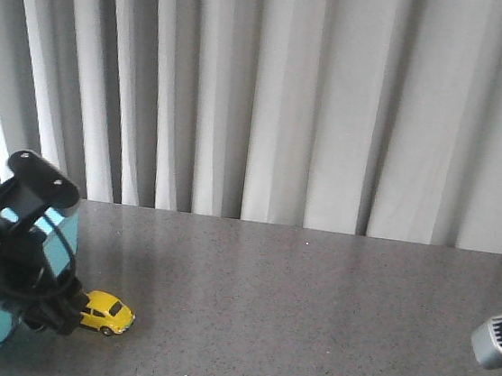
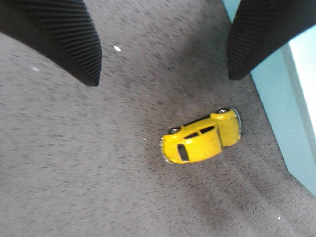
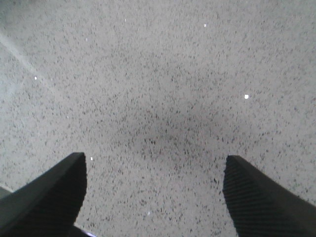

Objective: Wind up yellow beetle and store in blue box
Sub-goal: 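Move the left gripper down over the car beside the blue box, then close the left gripper on the car and lift it, then carry the car over the blue box and lower it inside with the left gripper, then open the left gripper to release the car in the box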

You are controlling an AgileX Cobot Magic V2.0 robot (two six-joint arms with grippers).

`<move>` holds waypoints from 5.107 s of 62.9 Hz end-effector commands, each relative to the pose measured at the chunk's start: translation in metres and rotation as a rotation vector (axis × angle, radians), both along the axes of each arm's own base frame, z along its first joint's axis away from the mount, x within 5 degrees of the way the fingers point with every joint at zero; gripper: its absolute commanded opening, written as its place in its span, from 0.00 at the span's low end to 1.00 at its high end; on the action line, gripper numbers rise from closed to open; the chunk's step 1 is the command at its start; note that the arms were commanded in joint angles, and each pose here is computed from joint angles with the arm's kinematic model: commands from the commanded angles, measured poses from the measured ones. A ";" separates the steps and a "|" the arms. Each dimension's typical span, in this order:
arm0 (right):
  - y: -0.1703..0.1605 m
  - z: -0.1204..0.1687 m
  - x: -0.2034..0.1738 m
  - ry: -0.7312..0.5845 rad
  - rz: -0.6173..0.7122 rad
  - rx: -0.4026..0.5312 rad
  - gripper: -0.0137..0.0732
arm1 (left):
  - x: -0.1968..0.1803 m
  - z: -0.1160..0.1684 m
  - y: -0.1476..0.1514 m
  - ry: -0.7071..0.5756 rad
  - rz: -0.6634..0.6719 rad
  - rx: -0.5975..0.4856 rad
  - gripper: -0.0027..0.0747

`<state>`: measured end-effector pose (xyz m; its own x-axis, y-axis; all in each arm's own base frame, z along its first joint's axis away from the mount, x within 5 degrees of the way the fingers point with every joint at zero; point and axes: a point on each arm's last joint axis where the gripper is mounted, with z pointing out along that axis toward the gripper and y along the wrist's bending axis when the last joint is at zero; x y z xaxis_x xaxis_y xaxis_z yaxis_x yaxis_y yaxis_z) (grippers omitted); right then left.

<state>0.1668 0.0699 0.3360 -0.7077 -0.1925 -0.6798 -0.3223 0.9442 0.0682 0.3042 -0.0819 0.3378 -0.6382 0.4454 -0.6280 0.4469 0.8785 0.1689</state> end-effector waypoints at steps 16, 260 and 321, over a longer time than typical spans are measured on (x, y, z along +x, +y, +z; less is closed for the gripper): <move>0.000 0.012 0.000 -0.060 0.000 0.024 0.80 | 0.087 0.000 -0.004 0.137 -0.228 0.145 0.77; 0.000 0.012 0.000 -0.060 0.000 0.024 0.80 | 0.147 -0.019 0.174 0.273 0.496 -0.154 0.73; 0.000 0.012 0.000 -0.060 0.000 0.024 0.80 | 0.009 0.022 0.148 -0.145 0.639 -0.249 0.73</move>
<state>0.1654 0.0693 0.3337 -0.7228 -0.1977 -0.6622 -0.3202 0.9450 0.0674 0.3479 0.0753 0.3372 -0.7674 -0.1760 -0.6166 -0.1800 0.9821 -0.0564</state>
